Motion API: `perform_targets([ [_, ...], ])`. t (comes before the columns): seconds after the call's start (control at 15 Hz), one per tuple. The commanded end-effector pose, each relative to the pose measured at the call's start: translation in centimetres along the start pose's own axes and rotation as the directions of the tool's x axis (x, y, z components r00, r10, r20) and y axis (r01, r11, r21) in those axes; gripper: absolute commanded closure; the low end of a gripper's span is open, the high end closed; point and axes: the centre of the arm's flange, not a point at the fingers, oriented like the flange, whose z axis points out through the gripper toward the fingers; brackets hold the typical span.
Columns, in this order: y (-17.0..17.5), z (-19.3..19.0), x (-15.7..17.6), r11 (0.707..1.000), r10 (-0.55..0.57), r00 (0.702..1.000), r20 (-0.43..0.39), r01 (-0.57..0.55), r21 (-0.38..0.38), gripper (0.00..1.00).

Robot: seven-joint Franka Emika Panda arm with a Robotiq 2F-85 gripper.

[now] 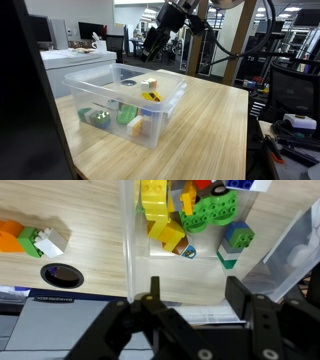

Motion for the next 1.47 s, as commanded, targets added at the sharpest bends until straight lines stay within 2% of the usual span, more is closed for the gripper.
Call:
perform_targets([
  [0.0, 2.9, -0.8, 0.4, 1.0, 0.021, 0.999, -0.031, -0.022, -0.016, 0.02],
  [0.27, 9.4, -1.3, 2.2, 0.989, 0.119, 0.991, -0.065, -0.124, -0.079, 0.0],
  [0.47, 15.3, -1.3, 2.6, 0.967, 0.204, 0.976, -0.083, -0.213, -0.136, 0.0],
  [0.73, 20.1, 0.3, 1.1, 0.955, 0.22, 0.974, -0.058, -0.227, -0.192, 0.0],
  [1.0, 20.1, 3.8, -0.7, 0.965, 0.146, 0.989, 0.005, -0.141, -0.222, 0.0],
  [1.2, 19.4, 6.7, -1.4, 0.971, 0.042, 0.997, 0.059, -0.027, -0.239, 0.0],
  [1.4, 18.6, 9.6, -1.9, 0.954, -0.108, 0.988, 0.114, 0.135, -0.269, 0.0],
])
